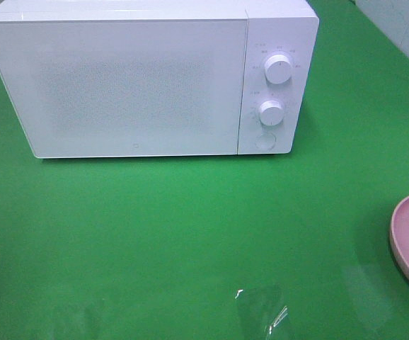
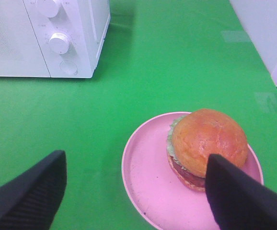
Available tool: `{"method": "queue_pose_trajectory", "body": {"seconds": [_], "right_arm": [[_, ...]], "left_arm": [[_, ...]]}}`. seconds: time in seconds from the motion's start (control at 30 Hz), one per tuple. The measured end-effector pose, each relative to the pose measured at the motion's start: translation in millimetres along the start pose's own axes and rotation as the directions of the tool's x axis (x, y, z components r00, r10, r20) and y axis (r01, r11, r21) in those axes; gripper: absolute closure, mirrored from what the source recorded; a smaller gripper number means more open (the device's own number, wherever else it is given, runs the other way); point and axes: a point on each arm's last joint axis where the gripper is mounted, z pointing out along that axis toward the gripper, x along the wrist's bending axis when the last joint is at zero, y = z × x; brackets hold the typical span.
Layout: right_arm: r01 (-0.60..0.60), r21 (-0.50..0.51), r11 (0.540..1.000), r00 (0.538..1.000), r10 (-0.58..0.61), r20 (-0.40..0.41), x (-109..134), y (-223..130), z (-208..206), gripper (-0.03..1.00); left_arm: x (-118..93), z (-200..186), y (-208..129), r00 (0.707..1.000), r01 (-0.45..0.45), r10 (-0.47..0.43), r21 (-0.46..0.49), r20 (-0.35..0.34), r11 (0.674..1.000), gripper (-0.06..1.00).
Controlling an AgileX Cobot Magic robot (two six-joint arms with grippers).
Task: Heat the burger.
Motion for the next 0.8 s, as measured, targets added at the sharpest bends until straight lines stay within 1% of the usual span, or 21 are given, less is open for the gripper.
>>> {"method": "queue_pose_trajectory", "body": {"seconds": [0.03,0.07,0.1,0.2,0.23,0.27,0.3,0.33,0.4,0.43,0.47,0.5,0.53,0.57,0.6,0.63,0.67,0.7,0.73,0.77,0.8], "right_arm": [[0.0,0.0,1.0,1.0,0.0,0.0,0.0,0.0,0.0,0.21],[0.0,0.0,1.0,1.0,0.0,0.0,0.0,0.0,0.0,0.21],[0.0,0.0,1.0,1.0,0.0,0.0,0.0,0.0,0.0,0.21],[0.0,0.0,1.0,1.0,0.0,0.0,0.0,0.0,0.0,0.21],[0.0,0.0,1.0,1.0,0.0,0.0,0.0,0.0,0.0,0.21],[0.0,0.0,1.0,1.0,0.0,0.0,0.0,0.0,0.0,0.21],[0.0,0.0,1.0,1.0,0.0,0.0,0.0,0.0,0.0,0.21],[0.0,0.0,1.0,1.0,0.0,0.0,0.0,0.0,0.0,0.21],[0.0,0.0,1.0,1.0,0.0,0.0,0.0,0.0,0.0,0.21],[0.0,0.0,1.0,1.0,0.0,0.0,0.0,0.0,0.0,0.21],[0.0,0.0,1.0,1.0,0.0,0.0,0.0,0.0,0.0,0.21],[0.0,0.0,1.0,1.0,0.0,0.0,0.0,0.0,0.0,0.21],[0.0,0.0,1.0,1.0,0.0,0.0,0.0,0.0,0.0,0.21],[0.0,0.0,1.0,1.0,0.0,0.0,0.0,0.0,0.0,0.21],[0.0,0.0,1.0,1.0,0.0,0.0,0.0,0.0,0.0,0.21],[0.0,0.0,1.0,1.0,0.0,0.0,0.0,0.0,0.0,0.21],[0.0,0.0,1.0,1.0,0.0,0.0,0.0,0.0,0.0,0.21],[0.0,0.0,1.0,1.0,0.0,0.0,0.0,0.0,0.0,0.21],[0.0,0.0,1.0,1.0,0.0,0.0,0.0,0.0,0.0,0.21],[0.0,0.0,1.0,1.0,0.0,0.0,0.0,0.0,0.0,0.21],[0.0,0.0,1.0,1.0,0.0,0.0,0.0,0.0,0.0,0.21]], "left_arm": [[-0.4,-5.6,-3.3,1.0,-0.009,0.008,-0.04,-0.015,0.999,-0.03],[-0.4,-5.6,-3.3,1.0,-0.009,0.008,-0.04,-0.015,0.999,-0.03],[-0.5,-10.5,-6.6,0.999,-0.018,0.015,-0.074,-0.031,0.997,-0.03],[-0.9,-13.2,-8.6,0.999,-0.021,0.018,-0.094,-0.037,0.995,-0.03],[-2.0,-18.3,-12.3,0.999,-0.027,0.021,-0.133,-0.045,0.991,-0.03],[-2.0,-18.3,-12.3,0.999,-0.027,0.021,-0.133,-0.045,0.991,-0.03],[-3.0,-22.6,-15.8,0.998,-0.033,0.025,-0.166,-0.051,0.986,-0.03],[-3.0,-22.6,-15.8,0.998,-0.033,0.025,-0.166,-0.051,0.986,-0.03],[-5.7,-32.9,-25.1,0.997,-0.047,0.031,-0.25,-0.066,0.967,-0.03],[-5.7,-32.9,-25.1,0.997,-0.047,0.031,-0.25,-0.066,0.967,-0.03],[-7.2,-38.2,-30.5,0.997,-0.054,0.034,-0.295,-0.074,0.954,-0.03],[-7.2,-38.2,-30.5,0.997,-0.054,0.034,-0.295,-0.074,0.954,-0.03],[-8.8,-43.9,-37.3,0.996,-0.064,0.037,-0.346,-0.085,0.936,-0.03],[-8.8,-43.9,-37.3,0.996,-0.064,0.037,-0.346,-0.085,0.936,-0.03],[-10.4,-48.9,-43.8,0.995,-0.073,0.039,-0.392,-0.094,0.917,-0.03],[-10.4,-48.9,-43.8,0.995,-0.073,0.039,-0.392,-0.094,0.917,-0.03],[-12.1,-53.8,-50.8,0.994,-0.082,0.041,-0.44,-0.104,0.894,-0.03],[-12.1,-53.8,-50.8,0.994,-0.082,0.041,-0.44,-0.104,0.894,-0.03],[-13.4,-57.4,-56.7,0.993,-0.09,0.042,-0.477,-0.112,0.874,-0.03],[-13.4,-57.4,-56.7,0.993,-0.09,0.042,-0.477,-0.112,0.874,-0.03],[-13.8,-59.1,-59.6,0.992,-0.095,0.042,-0.494,-0.119,0.864,-0.03]]}}
